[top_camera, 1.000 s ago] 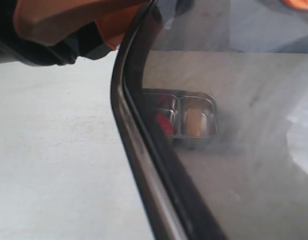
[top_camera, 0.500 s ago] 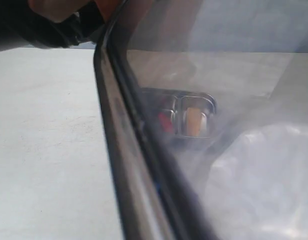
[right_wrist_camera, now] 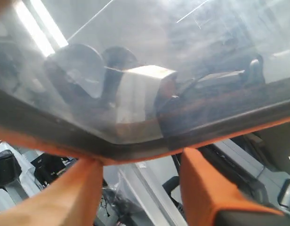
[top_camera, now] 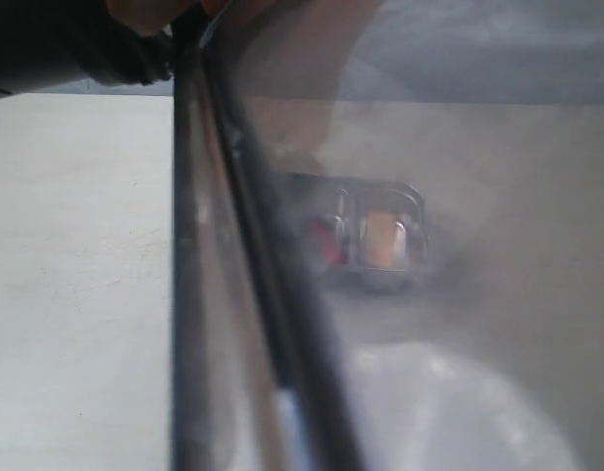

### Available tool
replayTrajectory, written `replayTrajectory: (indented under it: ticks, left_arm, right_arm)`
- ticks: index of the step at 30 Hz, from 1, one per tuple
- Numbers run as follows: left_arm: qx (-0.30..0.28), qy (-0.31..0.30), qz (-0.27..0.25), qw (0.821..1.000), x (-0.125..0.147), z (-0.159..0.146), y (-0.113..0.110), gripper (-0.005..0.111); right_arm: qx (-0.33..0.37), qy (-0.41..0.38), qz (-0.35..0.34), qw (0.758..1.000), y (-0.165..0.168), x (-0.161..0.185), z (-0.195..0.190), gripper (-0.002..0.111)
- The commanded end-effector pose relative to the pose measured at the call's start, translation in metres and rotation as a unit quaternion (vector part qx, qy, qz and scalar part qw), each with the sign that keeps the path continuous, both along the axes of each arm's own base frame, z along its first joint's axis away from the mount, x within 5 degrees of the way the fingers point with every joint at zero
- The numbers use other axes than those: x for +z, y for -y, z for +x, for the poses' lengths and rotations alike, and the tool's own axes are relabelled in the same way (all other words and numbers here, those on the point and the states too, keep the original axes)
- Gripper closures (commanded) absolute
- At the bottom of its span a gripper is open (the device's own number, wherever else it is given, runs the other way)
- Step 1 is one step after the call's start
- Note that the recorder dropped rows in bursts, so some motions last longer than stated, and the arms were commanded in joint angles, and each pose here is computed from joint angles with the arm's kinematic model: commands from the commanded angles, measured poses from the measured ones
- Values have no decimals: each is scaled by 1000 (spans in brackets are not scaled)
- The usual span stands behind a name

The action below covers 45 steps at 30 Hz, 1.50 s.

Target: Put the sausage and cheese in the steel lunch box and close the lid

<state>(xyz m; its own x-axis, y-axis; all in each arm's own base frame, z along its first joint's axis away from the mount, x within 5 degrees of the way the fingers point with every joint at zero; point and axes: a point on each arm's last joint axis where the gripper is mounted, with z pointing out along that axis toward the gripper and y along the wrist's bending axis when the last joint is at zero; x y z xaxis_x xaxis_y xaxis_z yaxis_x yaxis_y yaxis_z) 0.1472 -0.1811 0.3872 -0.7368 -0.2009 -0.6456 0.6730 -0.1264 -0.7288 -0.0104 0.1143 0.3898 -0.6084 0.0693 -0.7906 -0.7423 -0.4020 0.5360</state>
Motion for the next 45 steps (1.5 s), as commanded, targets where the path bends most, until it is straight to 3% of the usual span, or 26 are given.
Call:
replayTrajectory:
  ticks: [1,11,21,30,45]
  left_arm:
    - [26,22,21,999,-1,4,-2,107]
    - [27,32,27,999,-2,7,-8,107]
    - [65,24,45,997,-5,15,-8,107]
    - [91,20,53,994,-7,20,-10,107]
    - [114,17,3,993,2,36,-40,107]
  right_arm:
    - [-19,-10,-48,999,-4,-9,5,72]
    - [-36,-13,-50,998,-5,-9,8,68]
    - [-35,-18,-48,998,-5,-9,8,59]
    - [-7,-5,-47,999,-4,-9,2,59]
    - [-18,-4,-50,999,-4,-9,4,59]
